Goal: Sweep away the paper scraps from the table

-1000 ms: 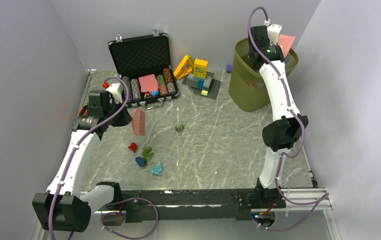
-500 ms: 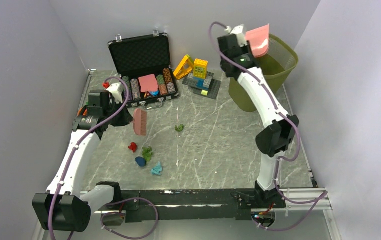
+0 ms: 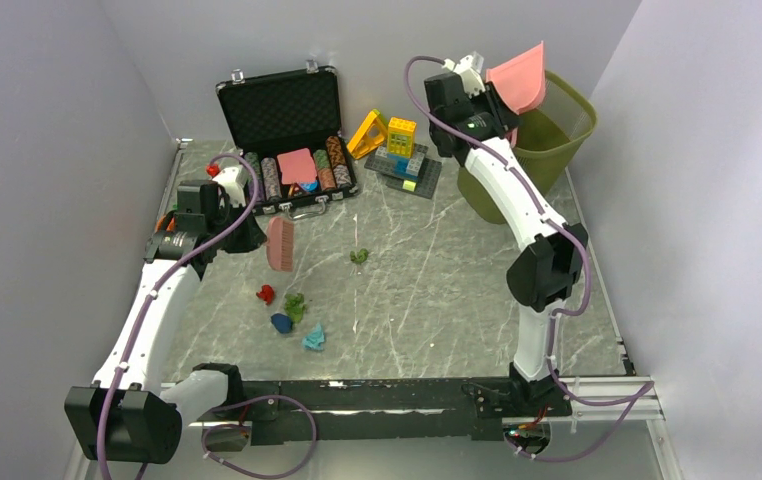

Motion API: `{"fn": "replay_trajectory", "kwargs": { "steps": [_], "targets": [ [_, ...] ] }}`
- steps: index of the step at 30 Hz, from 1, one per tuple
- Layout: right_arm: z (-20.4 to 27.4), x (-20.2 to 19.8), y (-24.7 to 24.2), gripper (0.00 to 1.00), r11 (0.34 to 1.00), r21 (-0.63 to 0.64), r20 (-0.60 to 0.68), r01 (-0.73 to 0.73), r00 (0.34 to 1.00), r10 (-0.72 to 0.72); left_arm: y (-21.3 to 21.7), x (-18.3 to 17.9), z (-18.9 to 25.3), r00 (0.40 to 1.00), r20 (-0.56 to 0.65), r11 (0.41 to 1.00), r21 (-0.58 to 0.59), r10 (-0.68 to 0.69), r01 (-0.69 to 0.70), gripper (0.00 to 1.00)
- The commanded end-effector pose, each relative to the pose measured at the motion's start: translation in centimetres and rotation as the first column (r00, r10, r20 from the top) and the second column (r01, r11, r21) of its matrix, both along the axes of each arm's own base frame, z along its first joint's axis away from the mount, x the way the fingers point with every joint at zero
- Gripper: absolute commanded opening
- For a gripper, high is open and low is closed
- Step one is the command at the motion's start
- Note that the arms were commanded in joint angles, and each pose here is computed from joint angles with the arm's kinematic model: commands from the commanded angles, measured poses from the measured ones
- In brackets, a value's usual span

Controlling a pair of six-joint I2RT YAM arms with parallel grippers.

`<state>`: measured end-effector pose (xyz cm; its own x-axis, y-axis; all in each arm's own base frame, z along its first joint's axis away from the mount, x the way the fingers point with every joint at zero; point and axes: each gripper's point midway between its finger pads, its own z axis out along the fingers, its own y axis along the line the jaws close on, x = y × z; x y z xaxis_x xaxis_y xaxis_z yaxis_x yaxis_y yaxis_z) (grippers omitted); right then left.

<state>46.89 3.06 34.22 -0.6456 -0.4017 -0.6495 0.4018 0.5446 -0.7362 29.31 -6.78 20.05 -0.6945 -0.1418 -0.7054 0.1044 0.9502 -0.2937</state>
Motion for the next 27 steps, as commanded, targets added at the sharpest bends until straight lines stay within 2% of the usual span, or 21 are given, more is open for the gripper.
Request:
{"fn": "replay_trajectory", "kwargs": {
  "steps": [1,2,4,9,11,14,17,19,24,27],
  "targets": [
    [3.5,-1.2,-2.8,0.15,0.987,-0.055,0.094,0.151,0.985,-0.145,-0.2,0.8,2.3,0.996,0.084,1.0,0.001,-0.03,0.03,0.0],
    [3.7,-1.4,-3.4,0.13,0.983,-0.06,0.101,0.176,0.98,-0.17,-0.2,0.7,2.3,0.996,0.084,1.0,0.002,-0.029,0.029,0.0],
    [3.8,-1.6,-4.8,0.0,0.974,-0.061,0.112,0.216,0.972,-0.209,-0.2,0.7,2.3,0.996,0.085,1.0,0.003,-0.029,0.029,0.0],
    [3.9,-2.6,-6.5,0.0,0.968,-0.008,0.15,0.251,0.957,-0.247,-0.3,0.7,2.2,0.996,0.084,0.999,0.002,-0.033,0.033,0.0],
    [3.7,-2.5,-6.3,0.0,0.976,0.05,0.149,0.212,0.965,-0.217,-0.4,0.8,2.2,0.996,0.083,0.999,-0.004,-0.035,0.036,0.0],
    [3.3,-2.5,-5.2,0.0,0.972,0.207,0.146,0.114,0.978,-0.146,-0.7,0.8,2.2,0.996,0.078,0.999,-0.017,-0.043,0.045,0.0],
    [2.2,-2.4,-2.1,0.0,0.909,0.414,0.128,-0.042,0.992,-0.012,-1.0,0.8,2.4,0.995,0.079,0.998,-0.032,-0.054,0.056,0.0],
    [0.9,-2.8,1.0,0.0,0.855,0.499,0.102,-0.141,0.989,0.103,-1.5,0.8,2.6,0.995,0.08,0.996,-0.048,-0.066,0.07,0.0],
    [-0.9,-6.3,8.6,0.0,0.738,0.58,0.1,-0.346,0.929,0.357,-3.2,1.2,3.7,0.99,0.089,0.991,-0.07,-0.106,0.112,0.0],
    [-1.8,-9.7,12.7,0.0,0.638,0.639,0.124,-0.43,0.876,0.466,-4.8,1.8,4.6,0.985,0.102,0.986,-0.081,-0.138,0.146,0.0]
  ]
}}
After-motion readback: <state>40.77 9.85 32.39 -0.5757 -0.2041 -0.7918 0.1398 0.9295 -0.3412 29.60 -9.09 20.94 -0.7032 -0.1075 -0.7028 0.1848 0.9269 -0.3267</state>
